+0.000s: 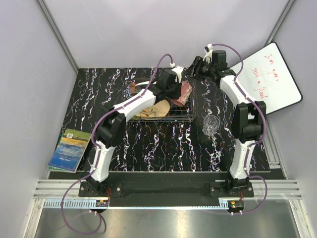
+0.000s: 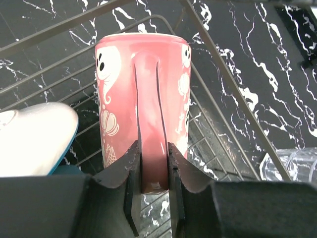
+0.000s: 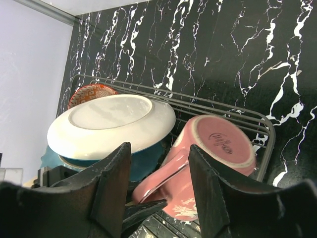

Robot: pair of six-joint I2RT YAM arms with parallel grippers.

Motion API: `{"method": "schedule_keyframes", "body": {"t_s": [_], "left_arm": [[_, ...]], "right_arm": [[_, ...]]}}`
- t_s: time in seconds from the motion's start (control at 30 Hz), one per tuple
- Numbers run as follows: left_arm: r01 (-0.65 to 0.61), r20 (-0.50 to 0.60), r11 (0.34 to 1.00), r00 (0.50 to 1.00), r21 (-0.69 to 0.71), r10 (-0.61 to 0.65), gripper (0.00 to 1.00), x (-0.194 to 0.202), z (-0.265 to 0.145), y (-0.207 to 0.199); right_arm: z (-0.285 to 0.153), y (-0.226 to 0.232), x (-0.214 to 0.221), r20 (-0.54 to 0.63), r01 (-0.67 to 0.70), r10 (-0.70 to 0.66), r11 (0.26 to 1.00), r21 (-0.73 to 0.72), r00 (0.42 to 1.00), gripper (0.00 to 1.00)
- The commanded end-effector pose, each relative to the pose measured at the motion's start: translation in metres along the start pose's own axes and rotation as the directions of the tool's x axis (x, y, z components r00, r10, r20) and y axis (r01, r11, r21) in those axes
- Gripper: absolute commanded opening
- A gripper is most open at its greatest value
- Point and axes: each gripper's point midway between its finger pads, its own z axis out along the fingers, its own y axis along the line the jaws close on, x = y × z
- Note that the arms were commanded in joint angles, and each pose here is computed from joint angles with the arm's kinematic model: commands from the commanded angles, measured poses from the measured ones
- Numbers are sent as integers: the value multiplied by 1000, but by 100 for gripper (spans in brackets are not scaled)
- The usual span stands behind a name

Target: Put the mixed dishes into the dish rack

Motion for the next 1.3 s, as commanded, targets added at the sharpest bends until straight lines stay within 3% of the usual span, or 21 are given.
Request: {"method": "schedule_keyframes", "body": {"t_s": [0.0, 0.3, 0.63, 0.9, 1.03, 1.17, 1.27], "left_arm": [[-26, 141, 998, 990, 51, 18, 0, -67, -53, -15], [-11, 174, 996, 985, 86, -4, 0, -88, -72, -21], [14, 296, 985, 953, 173, -65, 0, -153, -102, -48], [10, 320, 985, 945, 169, -64, 0, -158, -81, -46], [10, 331, 984, 941, 179, -70, 0, -158, -64, -46], [-6, 350, 984, 935, 178, -58, 0, -159, -48, -47], [-28, 380, 986, 924, 166, -38, 0, -166, -44, -45]], "right_arm": [[-8, -3, -17, 47, 5, -5, 1000, -3, 999, 59], [-19, -14, -25, 74, -26, 26, 1000, 2, 997, 63], [-14, -25, -12, 59, -44, 44, 999, 0, 997, 62], [-21, -30, -20, 83, -73, 73, 997, -7, 994, 62], [-29, -38, -32, 120, -192, 202, 977, -89, 972, 63], [-54, -53, -59, 166, -343, 386, 909, -238, 908, 66], [-60, -57, -56, 175, -345, 398, 899, -271, 900, 67]]}}
